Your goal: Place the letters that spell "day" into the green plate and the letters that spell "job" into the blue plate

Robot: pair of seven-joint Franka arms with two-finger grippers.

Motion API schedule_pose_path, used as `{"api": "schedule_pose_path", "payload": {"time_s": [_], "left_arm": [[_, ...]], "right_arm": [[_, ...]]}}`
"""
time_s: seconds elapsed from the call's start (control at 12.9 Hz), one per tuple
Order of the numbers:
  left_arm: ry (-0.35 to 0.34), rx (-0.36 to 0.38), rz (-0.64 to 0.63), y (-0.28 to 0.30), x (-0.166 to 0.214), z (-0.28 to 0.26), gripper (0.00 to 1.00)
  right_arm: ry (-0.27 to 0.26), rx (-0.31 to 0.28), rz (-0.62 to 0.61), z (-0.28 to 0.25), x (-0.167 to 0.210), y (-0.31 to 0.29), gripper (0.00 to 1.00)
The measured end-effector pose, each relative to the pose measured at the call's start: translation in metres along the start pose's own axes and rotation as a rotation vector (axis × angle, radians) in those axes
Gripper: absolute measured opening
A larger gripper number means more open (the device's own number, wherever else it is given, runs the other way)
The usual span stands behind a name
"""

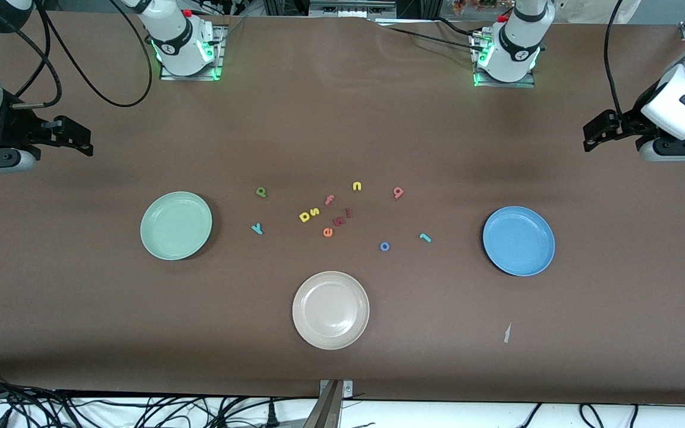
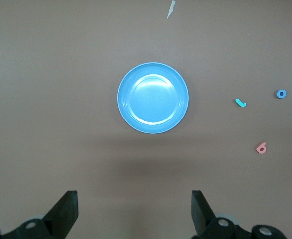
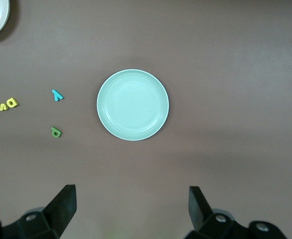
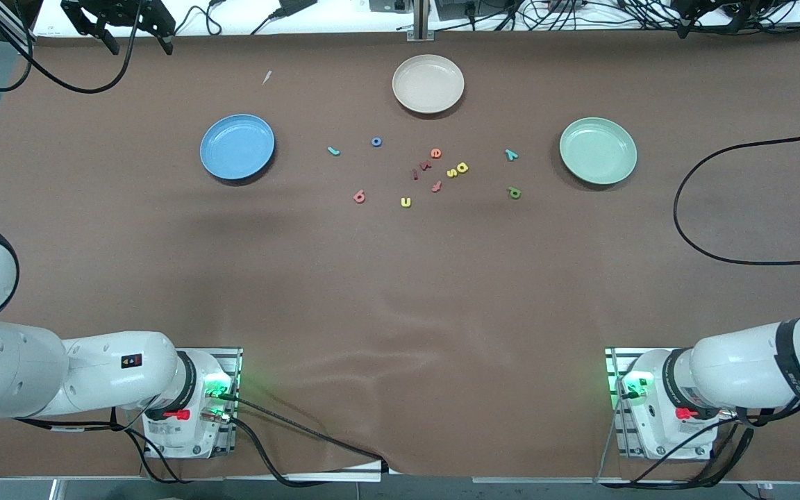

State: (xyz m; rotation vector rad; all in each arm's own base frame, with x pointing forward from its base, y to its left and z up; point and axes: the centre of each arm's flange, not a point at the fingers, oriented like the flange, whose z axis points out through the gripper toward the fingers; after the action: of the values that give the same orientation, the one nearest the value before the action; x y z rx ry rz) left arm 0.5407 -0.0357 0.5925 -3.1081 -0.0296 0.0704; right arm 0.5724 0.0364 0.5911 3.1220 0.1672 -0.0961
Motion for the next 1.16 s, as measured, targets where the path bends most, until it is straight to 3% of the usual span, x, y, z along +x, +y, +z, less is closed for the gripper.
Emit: {"api": "schedule_pose_path", "payload": {"time_s": [0.7,1.16], "left_arm": [[-0.008,0.000,0.003,0.001,0.001,0.004,1.00],[-0.116,-0.006,0.065,0.030,0.018,0.056,1.00]], "right_arm": [[-0.001,0.004,-0.006,0.000,0.000,-0.003,1.00],[-0.034,0.017,-0.127,0.006,-0.001,-0.024,1.00]]}}
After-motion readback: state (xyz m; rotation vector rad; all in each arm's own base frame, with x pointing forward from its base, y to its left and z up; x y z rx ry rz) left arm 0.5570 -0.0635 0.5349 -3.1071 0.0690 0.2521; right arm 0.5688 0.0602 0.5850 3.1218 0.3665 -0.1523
